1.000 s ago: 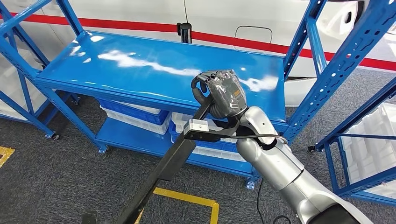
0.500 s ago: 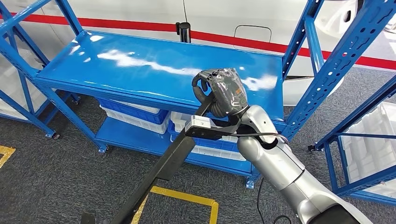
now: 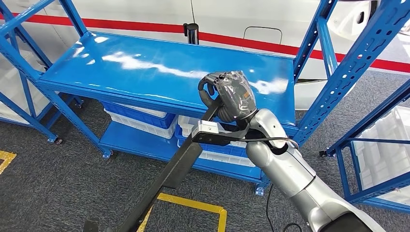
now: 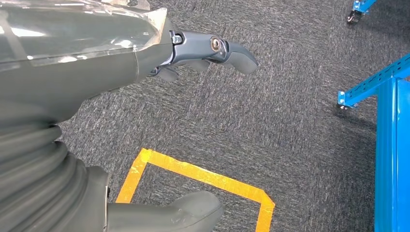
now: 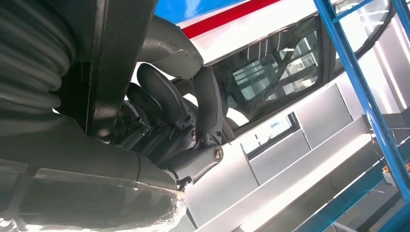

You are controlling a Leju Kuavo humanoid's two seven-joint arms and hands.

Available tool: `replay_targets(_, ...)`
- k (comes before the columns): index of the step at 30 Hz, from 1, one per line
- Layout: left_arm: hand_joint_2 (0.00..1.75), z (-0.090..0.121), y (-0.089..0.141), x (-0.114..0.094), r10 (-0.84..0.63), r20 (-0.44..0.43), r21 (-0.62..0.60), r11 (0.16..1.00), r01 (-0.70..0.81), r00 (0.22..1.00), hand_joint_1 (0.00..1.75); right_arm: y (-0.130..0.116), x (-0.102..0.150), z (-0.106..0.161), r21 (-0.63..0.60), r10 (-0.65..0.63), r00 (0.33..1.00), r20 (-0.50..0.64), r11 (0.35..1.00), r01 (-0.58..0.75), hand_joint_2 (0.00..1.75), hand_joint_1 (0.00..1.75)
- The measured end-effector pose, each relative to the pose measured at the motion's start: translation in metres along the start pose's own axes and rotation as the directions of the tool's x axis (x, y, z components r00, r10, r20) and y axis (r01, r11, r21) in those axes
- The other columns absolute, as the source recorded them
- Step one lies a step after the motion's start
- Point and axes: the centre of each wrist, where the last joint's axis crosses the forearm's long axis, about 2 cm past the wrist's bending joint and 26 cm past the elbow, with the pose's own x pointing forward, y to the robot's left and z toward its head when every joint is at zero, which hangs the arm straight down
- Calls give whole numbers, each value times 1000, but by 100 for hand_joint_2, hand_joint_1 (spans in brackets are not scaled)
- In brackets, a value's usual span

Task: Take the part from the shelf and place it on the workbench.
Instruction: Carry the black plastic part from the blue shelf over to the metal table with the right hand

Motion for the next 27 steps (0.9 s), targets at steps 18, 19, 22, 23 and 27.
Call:
replay_targets(18,175,0,0,1,3,4,3,1000,-3,1000,0,-1,1,-1,-1,1,1000,5,1000,-1,175,162)
replay_targets(19,175,0,-1,1,3,5,2,1000,-3,1000,0,-1,1,-1,0,2,1000,4,1000,-2,175,162)
replay_targets(22,175,0,-2,1,5,4,1,1000,-5,1000,0,1,0,2,5,1,1000,-1,1000,-1,175,162)
replay_targets(23,175,1,-2,1,5,3,0,1000,-5,1000,0,1,0,3,8,1,1000,-2,1000,-1,175,162)
replay_targets(27,175,0,-2,1,7,4,-3,1000,-7,1000,0,1,-1,3,9,2,1000,-2,1000,-2,175,162)
